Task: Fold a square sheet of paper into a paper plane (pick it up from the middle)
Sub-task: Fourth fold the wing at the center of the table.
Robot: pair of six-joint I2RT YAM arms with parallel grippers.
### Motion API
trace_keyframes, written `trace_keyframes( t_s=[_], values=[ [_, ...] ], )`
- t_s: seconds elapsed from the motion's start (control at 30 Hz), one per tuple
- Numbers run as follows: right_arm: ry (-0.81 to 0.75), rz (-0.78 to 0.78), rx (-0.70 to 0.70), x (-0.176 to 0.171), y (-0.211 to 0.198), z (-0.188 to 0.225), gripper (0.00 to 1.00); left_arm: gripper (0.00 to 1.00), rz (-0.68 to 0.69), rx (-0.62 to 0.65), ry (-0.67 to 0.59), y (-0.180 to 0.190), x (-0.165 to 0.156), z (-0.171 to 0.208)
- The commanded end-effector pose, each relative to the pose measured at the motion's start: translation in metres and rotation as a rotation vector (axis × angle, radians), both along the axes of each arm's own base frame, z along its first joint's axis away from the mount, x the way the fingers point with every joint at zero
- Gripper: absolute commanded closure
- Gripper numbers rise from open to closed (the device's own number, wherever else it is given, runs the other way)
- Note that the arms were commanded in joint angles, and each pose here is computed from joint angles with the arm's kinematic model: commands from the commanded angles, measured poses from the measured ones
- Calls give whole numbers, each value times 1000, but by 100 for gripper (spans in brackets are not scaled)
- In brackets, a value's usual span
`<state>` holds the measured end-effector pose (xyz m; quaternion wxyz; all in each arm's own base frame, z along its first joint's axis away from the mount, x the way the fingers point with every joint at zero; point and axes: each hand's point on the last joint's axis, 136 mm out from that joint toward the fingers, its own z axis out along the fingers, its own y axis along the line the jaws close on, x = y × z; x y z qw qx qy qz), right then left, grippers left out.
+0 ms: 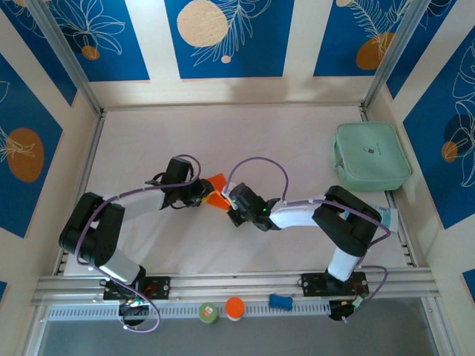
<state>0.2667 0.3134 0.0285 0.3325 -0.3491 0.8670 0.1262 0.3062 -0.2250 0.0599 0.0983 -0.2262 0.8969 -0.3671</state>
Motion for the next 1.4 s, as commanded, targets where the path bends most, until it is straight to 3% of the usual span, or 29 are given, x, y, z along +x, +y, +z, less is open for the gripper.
trace_keyframes(
  t_s=[0.0, 0.77, 1.37],
  values=[
    [71, 75, 124, -8, 13, 15, 97, 71, -19, 3, 11, 0, -9, -10],
    [322, 91, 314, -6, 9, 8, 100, 68, -61, -52, 3, -16, -3, -22],
    [482, 44, 405, -3, 9, -2, 100, 64, -75, 20, 51, -8, -12, -41]
  ],
)
